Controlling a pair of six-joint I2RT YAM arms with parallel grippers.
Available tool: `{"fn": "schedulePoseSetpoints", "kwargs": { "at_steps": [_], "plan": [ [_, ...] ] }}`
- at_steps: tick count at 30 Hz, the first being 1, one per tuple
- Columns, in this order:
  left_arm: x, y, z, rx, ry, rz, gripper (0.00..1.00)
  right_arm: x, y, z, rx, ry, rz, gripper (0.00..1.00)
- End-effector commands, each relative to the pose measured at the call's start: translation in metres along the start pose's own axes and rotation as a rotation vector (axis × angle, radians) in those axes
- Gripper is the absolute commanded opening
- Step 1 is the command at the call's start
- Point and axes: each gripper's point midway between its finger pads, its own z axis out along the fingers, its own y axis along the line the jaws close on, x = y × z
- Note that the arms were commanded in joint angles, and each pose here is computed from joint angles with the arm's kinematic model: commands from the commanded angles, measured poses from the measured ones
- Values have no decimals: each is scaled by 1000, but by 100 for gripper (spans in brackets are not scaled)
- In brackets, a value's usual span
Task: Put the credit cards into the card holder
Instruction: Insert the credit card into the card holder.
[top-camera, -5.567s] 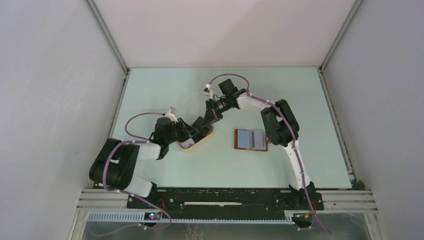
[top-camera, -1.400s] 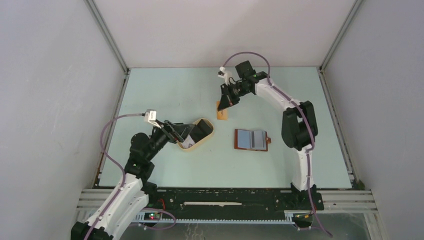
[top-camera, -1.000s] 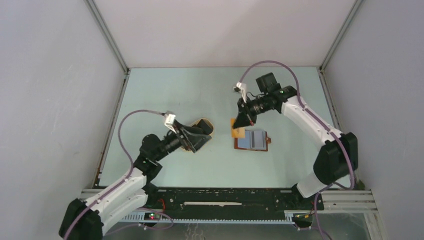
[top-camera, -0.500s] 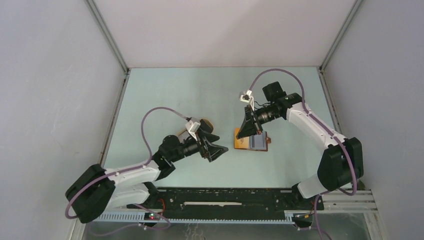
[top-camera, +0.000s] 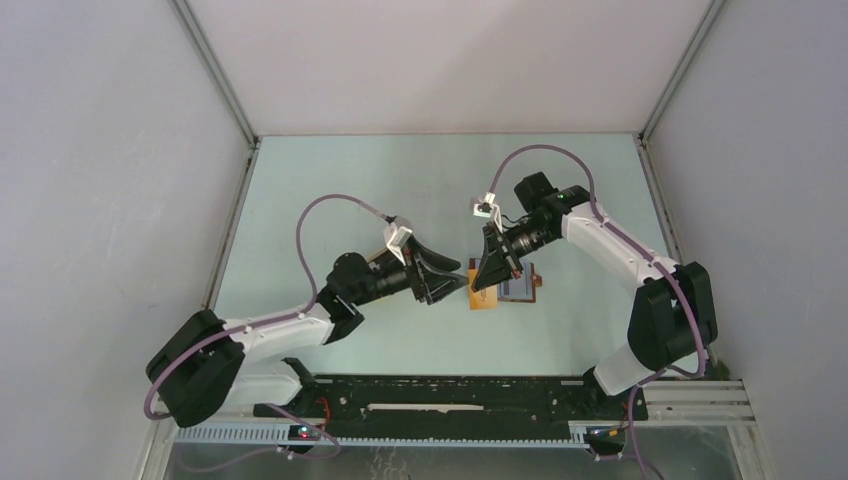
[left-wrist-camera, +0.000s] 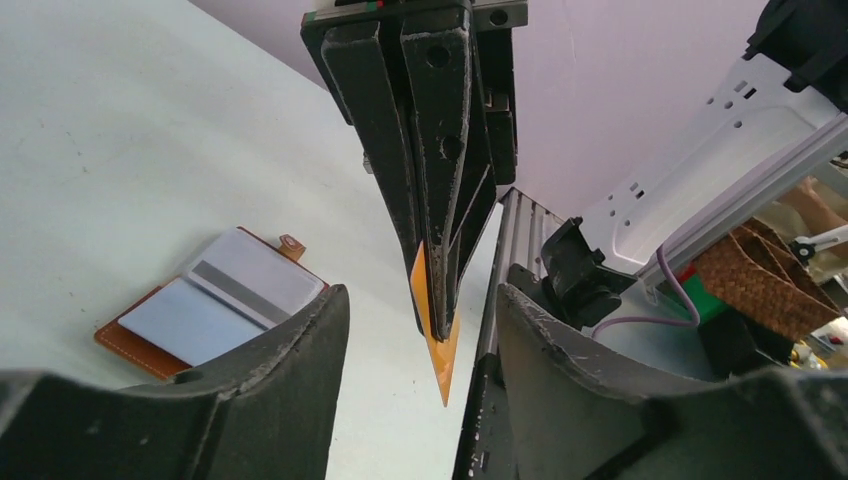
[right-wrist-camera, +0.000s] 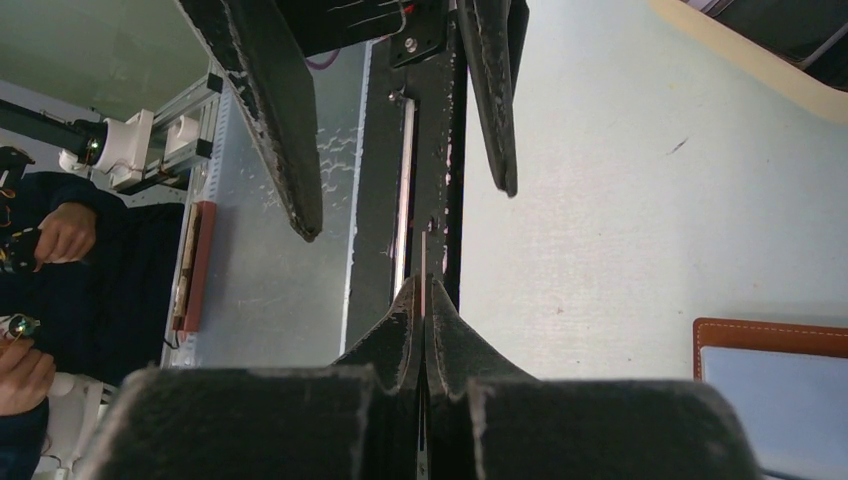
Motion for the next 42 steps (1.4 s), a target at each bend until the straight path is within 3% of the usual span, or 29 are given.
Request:
{"fn": "schedulePoseSetpoints", "kwargs": {
  "at_steps": [1,8,15,17,24,25,28,30,33,39,42],
  "plan": [
    [-17,-19,13,91,-17,6,59,-14,10,-2,-21,-21,-71,0],
    [-9,-22,23,144,28,-39,42,-14,9,-1,-22,-18,-72,0],
    [-2,-28,33,213,74,-90,6,-13,8,-1,-18,-13,-73,0],
    [-1,-29,34,228,76,-104,1,-13,9,-1,-20,-12,-74,0],
    [-5,-33,32,257,64,-131,1,-12,8,-1,-17,-9,-75,0],
    [-5,-32,32,256,64,-131,0,-12,8,-1,-17,-9,-73,4],
    [-4,-31,30,249,58,-125,0,-12,6,-1,-8,-2,-69,24],
    [-3,-26,26,224,50,-122,0,-11,2,-5,21,14,-63,48],
    [-2,-12,18,168,34,-143,0,-10,-9,-18,88,18,-50,63],
    [7,15,10,53,21,-193,0,-6,-40,-70,295,-18,-30,65],
    [12,32,16,-18,29,-223,0,-1,-49,-92,384,-43,-33,59]
  ]
}}
